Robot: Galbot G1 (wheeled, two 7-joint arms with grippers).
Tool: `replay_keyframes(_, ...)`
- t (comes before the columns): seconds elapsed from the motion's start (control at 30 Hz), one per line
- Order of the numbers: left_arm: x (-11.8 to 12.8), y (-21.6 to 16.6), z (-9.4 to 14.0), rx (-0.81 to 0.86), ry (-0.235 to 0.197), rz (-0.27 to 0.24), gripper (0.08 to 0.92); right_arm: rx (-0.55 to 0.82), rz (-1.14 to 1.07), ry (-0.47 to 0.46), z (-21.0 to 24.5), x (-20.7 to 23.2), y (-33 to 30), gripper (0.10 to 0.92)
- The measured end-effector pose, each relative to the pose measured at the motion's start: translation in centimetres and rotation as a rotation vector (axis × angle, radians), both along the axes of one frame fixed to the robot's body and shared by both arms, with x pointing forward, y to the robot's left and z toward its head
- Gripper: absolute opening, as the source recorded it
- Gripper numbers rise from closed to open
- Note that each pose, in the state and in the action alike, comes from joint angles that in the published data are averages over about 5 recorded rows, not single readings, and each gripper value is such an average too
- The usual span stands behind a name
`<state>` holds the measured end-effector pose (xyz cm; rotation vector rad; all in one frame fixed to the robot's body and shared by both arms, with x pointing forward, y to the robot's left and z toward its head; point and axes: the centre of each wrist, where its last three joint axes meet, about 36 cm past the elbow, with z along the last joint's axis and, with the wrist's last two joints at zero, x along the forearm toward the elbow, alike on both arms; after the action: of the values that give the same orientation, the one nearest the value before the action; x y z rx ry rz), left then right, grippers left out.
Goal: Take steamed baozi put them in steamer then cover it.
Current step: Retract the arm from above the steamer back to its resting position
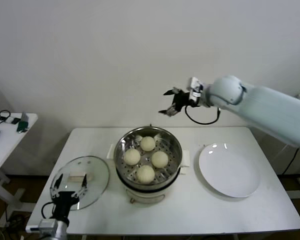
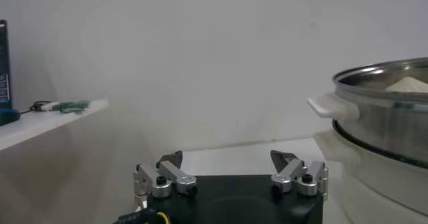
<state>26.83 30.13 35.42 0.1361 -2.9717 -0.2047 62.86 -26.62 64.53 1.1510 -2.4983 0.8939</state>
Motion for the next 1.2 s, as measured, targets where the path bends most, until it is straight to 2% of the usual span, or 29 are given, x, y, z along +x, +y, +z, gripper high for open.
replay_keyframes(0.27, 1.0, 0.2, -0.3, 0.035, -0.011, -0.014, 0.823, 0.25, -0.285, -0.059, -6.8, -4.8, -10.2, 0.823)
replay_keyframes(0.5, 1.6, 0.9, -0.2, 0.124, -0.031, -0.026, 0.823, 0.415, -0.406, -0.145, -12.7, -10.0, -15.5, 0.823)
replay_keyframes(0.63, 1.6, 1.5, -0.2, 0.203, -0.04, -0.031, 0.823, 0.487, -0.483, -0.159, -17.6, -14.0, -17.5, 0.823)
replay_keyframes(0.93, 1.3, 3.3, 0.0, 0.486, -0.048, -0.057, 0.823, 0.553, -0.634, -0.09, -28.6, -24.8, -17.5, 0.823)
replay_keyframes(1.2, 0.6, 4.3, -1.2, 0.864, -0.035, -0.066, 0.823, 0.585, -0.713, -0.073, -33.8, -31.0, -14.3, 0.823)
